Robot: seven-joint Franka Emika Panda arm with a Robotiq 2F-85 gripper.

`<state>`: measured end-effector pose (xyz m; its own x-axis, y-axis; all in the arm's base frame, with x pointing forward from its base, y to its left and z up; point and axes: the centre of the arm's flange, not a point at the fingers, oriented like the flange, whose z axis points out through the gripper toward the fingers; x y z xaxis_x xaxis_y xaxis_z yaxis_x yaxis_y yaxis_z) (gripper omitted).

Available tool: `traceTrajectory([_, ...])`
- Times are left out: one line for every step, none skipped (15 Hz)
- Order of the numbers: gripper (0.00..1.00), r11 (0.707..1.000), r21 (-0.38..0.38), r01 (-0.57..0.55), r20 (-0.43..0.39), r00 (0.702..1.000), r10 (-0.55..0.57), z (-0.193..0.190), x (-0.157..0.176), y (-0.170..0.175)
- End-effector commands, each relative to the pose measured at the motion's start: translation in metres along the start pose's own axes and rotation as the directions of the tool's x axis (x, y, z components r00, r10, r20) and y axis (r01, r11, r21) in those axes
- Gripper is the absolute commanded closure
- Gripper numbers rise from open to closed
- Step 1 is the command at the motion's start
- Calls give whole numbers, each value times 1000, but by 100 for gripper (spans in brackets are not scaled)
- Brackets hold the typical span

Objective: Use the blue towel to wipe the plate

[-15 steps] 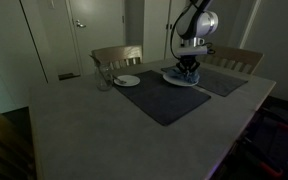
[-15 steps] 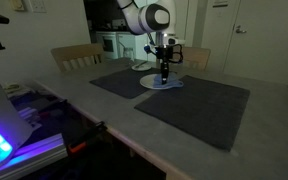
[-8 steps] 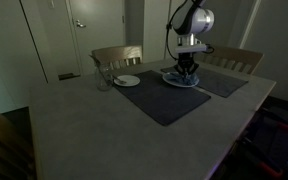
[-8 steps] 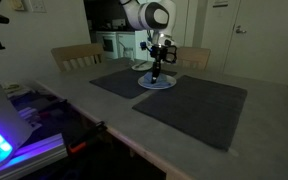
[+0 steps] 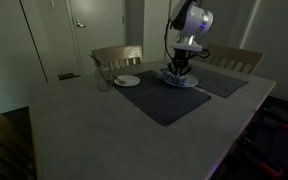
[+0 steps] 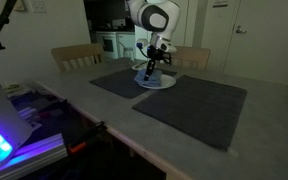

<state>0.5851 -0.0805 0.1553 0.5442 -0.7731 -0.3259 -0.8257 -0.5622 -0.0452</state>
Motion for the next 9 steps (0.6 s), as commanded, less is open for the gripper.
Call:
traceTrajectory([98,995,81,56,12,998,-57,-6,-16,-7])
traceTrajectory([98,992,92,84,7,996,-85,-10,-22,-12])
traceTrajectory([98,988,97,117,-12,993,-117,-16,-29,-18])
traceTrajectory([98,982,99,158,-28,987,-156,-22,-37,-25])
traceTrajectory([98,977,96,193,-40,981,-190,-28,-44,-32])
traceTrajectory([98,970,79,230,-53,973,-226,-33,-53,-39])
traceTrajectory([98,958,75,276,-60,960,-272,-38,-64,-46])
traceTrajectory([98,948,70,311,-66,949,-307,-43,-73,-52])
traceTrajectory([98,934,71,351,-70,935,-347,-46,-84,-59])
